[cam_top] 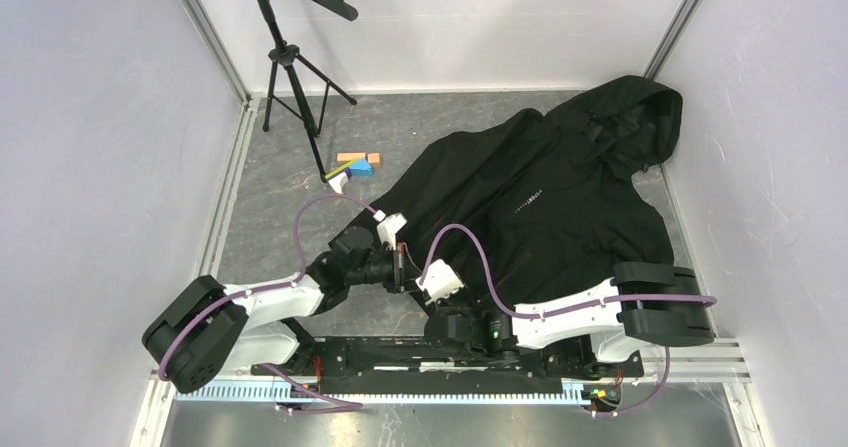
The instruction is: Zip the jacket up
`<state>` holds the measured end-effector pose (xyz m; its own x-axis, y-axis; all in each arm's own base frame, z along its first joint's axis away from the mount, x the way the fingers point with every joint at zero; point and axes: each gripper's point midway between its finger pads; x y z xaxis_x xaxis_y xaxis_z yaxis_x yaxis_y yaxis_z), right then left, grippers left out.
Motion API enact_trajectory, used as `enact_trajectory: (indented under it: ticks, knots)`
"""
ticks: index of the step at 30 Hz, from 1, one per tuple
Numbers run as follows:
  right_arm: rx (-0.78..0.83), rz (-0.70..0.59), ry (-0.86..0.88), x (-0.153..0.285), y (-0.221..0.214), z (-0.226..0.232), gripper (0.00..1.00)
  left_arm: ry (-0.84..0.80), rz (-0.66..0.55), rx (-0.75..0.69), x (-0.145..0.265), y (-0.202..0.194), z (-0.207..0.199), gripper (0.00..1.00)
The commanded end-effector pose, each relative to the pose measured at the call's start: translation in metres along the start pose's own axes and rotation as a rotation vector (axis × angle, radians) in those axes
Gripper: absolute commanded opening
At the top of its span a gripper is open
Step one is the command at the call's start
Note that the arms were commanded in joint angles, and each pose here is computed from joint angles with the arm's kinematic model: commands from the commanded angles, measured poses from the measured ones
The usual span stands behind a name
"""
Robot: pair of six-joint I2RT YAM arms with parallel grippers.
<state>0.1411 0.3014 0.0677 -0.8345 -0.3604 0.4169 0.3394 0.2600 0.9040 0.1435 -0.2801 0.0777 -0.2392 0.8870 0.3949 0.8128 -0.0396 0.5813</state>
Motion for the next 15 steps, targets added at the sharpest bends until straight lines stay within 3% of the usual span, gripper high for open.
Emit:
enact_trajectory:
  ticks: [1,8,10,15]
  knots:
    - [-0.057,-0.054,-0.029,-0.0005,0.0119,0.0004,0.35,-0.058,-0.014,-0.046,0.0027,0.0023,-0.0125,0.02]
    - [-0.025,-0.038,-0.014,0.0034,0.0173,0.0012,0.11,-0.054,-0.006,-0.043,0.0026,0.0005,-0.0112,0.02]
    - [-0.007,-0.031,0.012,0.0059,0.0191,0.0033,0.00,-0.054,-0.006,-0.043,0.0032,0.0000,-0.0113,0.02]
    - [0.087,0.017,0.076,0.0088,0.0194,0.0013,0.00,-0.055,-0.008,-0.060,0.0062,-0.0007,-0.0128,0.02]
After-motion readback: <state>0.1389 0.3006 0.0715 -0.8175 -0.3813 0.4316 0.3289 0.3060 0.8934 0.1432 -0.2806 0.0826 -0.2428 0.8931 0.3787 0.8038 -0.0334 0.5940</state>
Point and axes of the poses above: each gripper's point midway between its finger pads, its own x axis back along the fingers, its own z axis along the line the jaws close on, y = z × x, and after that the axes turned 10 degrees about -x, right-handed
